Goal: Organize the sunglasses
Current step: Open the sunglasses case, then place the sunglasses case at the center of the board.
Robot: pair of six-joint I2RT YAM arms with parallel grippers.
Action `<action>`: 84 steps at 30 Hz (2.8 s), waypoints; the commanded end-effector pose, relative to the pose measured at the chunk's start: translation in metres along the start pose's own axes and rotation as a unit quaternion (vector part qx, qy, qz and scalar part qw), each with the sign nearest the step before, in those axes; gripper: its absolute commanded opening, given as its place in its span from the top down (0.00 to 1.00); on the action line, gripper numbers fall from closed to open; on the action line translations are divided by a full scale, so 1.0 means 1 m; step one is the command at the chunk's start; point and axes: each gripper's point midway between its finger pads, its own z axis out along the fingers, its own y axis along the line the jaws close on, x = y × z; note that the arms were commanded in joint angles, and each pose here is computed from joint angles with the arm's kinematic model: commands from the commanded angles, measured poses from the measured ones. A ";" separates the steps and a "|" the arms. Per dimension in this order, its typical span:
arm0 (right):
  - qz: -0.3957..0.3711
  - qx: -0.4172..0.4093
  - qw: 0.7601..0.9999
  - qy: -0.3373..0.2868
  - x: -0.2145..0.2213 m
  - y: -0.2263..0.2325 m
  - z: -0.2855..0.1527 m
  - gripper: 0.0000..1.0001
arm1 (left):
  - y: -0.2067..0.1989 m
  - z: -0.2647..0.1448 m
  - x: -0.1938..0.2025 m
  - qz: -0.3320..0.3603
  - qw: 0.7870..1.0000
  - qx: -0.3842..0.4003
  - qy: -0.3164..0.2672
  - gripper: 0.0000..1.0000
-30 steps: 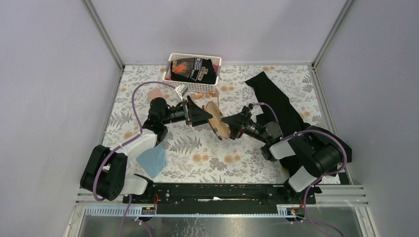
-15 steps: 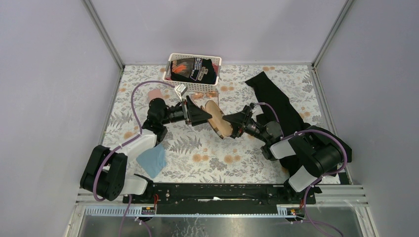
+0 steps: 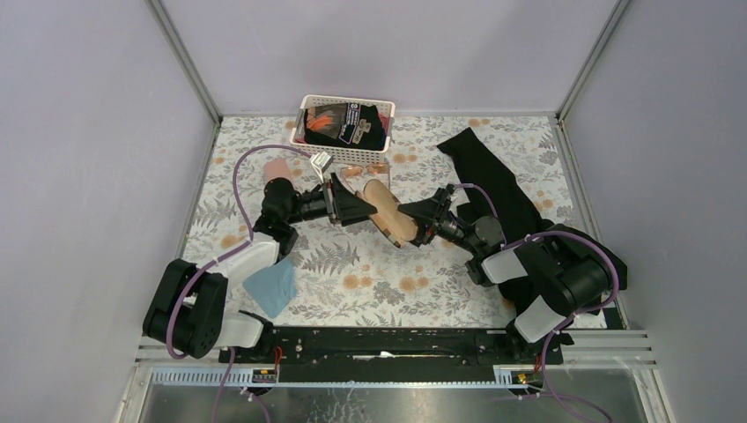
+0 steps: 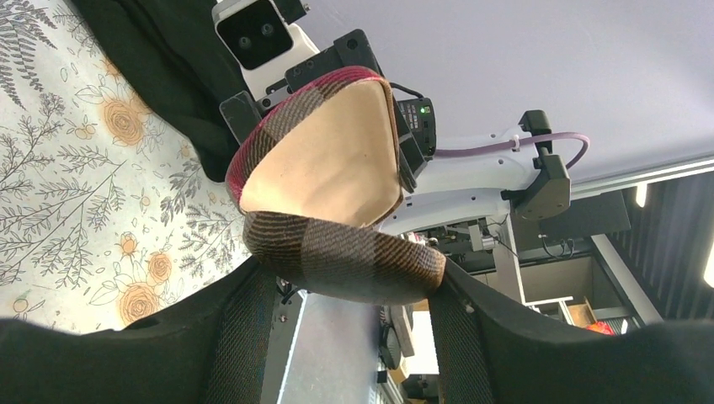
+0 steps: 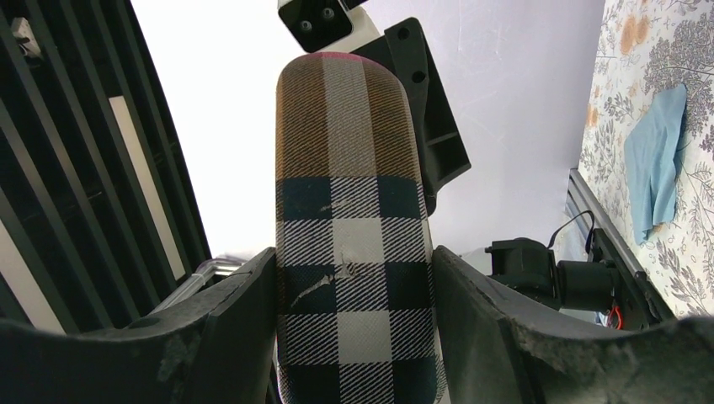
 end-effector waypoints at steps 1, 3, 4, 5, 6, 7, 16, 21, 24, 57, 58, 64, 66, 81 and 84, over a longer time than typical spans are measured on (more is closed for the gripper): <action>0.000 -0.035 0.999 0.005 0.001 0.017 0.005 0.95 | -0.029 -0.003 0.021 0.106 0.991 0.065 0.043 1.00; -0.002 -0.037 0.999 0.006 0.002 0.019 0.006 0.94 | -0.028 -0.004 0.022 0.110 0.991 0.063 0.045 1.00; -0.003 -0.039 0.999 0.007 0.002 0.020 0.006 0.93 | -0.026 -0.004 0.023 0.111 0.991 0.062 0.046 1.00; -0.004 -0.039 0.999 0.008 0.002 0.020 0.006 0.92 | -0.026 -0.004 0.023 0.112 0.991 0.061 0.047 1.00; -0.006 -0.041 0.999 0.009 0.003 0.021 0.006 0.92 | -0.025 -0.004 0.024 0.112 0.991 0.060 0.048 1.00; -0.008 -0.041 0.999 0.010 0.003 0.022 0.007 0.91 | -0.024 -0.004 0.023 0.111 0.991 0.058 0.048 1.00; -0.036 -0.047 0.998 0.029 0.011 0.027 0.008 0.59 | -0.014 -0.001 0.020 0.088 0.994 0.035 0.050 1.00; -0.054 -0.046 0.997 0.039 0.015 0.027 0.007 0.44 | -0.004 0.003 0.013 0.066 0.997 0.005 0.042 1.00; -0.061 -0.044 0.996 0.042 0.016 0.025 0.005 0.40 | 0.000 0.005 0.010 0.046 0.998 -0.007 0.037 1.00; -0.164 0.292 0.942 0.028 0.015 -0.100 -0.064 0.00 | 0.030 0.007 -0.009 -0.028 0.989 -0.141 0.018 1.00; -0.192 0.326 0.925 0.022 0.011 -0.101 -0.071 0.00 | 0.034 0.006 -0.008 -0.032 0.988 -0.151 0.021 1.00; -0.330 0.441 0.834 -0.020 -0.016 -0.070 -0.108 0.00 | 0.054 0.008 -0.007 -0.040 0.982 -0.183 0.031 1.00; -0.346 0.463 0.815 -0.035 -0.022 -0.064 -0.117 0.00 | 0.060 0.011 -0.005 -0.040 0.980 -0.190 0.036 1.00; -0.408 0.497 0.745 -0.176 -0.053 -0.012 -0.153 0.00 | 0.133 0.070 0.051 -0.017 0.931 -0.323 0.168 1.00; -0.419 0.492 0.741 -0.184 -0.054 -0.005 -0.154 0.00 | 0.150 0.086 0.061 -0.020 0.922 -0.333 0.195 1.00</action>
